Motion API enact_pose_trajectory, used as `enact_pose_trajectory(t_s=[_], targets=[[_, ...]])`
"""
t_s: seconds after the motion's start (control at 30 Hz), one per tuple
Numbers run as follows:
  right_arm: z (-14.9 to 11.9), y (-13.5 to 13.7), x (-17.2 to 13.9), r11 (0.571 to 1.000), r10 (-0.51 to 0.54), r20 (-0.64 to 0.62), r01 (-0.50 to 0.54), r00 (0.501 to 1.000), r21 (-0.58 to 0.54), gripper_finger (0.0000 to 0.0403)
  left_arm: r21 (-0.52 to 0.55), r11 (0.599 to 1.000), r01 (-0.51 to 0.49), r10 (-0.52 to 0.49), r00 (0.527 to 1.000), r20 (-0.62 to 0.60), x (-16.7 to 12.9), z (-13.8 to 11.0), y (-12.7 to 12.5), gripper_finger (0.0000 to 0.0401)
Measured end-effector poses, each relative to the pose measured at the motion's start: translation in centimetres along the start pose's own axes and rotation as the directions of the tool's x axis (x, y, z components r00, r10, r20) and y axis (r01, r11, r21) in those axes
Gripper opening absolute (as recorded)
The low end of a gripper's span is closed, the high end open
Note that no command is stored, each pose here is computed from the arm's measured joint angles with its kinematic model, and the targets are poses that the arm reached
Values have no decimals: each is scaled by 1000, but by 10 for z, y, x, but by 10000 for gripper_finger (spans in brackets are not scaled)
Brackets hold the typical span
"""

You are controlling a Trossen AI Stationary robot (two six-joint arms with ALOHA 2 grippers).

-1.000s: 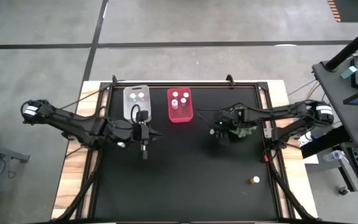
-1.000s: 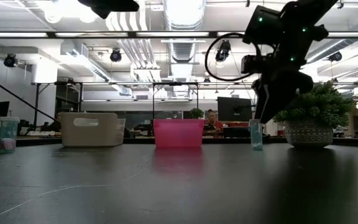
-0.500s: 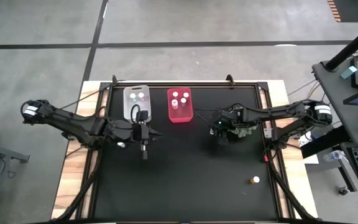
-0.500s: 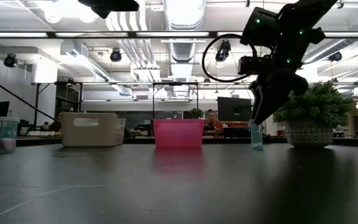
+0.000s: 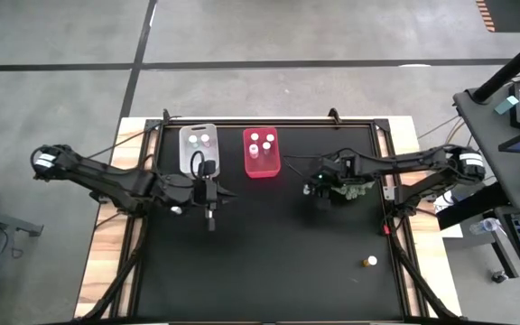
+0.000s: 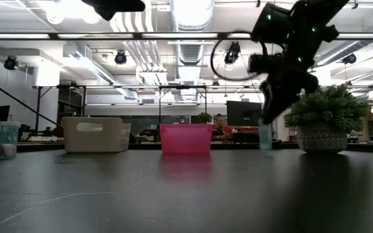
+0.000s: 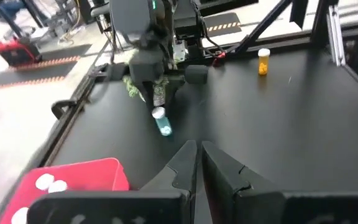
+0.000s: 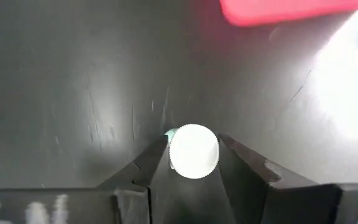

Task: Pick and place medicine bottles into bin by pill shape (circle, oval)
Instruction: Put the blue tablet bottle into the white bin

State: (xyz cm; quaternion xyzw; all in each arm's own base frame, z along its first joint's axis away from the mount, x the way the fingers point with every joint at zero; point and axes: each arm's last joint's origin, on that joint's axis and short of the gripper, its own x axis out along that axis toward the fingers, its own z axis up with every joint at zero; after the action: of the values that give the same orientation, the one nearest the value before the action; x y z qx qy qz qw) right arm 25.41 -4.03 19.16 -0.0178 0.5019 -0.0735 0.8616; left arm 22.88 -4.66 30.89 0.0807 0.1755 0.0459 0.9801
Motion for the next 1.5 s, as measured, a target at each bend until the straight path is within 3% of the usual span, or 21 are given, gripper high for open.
enact_pose_trajectory(t_s=[0.27, 0.63, 0.83, 1.07, 1.37, 1.5], targets=[[43, -1, -27, 998, -4, 154, 14, 988, -63, 117, -93, 996, -5, -3, 997, -82, 23, -21, -8, 26], [92, 20, -41, 978, 44, 259, 11, 965, -207, 117, -198, 977, -82, 74, 996, -46, 62, -57, -1, 141], [113, 30, -35, 961, 66, 268, 10, 961, -275, 121, -227, 966, -125, 124, 992, -17, 90, -72, 5, 176], [128, 32, -32, 954, 107, 264, -24, 959, -299, 119, -248, 957, -152, 155, 988, -5, 117, -89, 10, 180], [135, 33, -31, 949, 115, 267, -26, 957, -313, 122, -271, 957, -104, 124, 991, 57, 131, -96, 11, 179], [135, 33, -31, 949, 115, 269, -25, 956, -314, 118, -270, 957, -104, 125, 990, 61, 131, -95, 11, 154]])
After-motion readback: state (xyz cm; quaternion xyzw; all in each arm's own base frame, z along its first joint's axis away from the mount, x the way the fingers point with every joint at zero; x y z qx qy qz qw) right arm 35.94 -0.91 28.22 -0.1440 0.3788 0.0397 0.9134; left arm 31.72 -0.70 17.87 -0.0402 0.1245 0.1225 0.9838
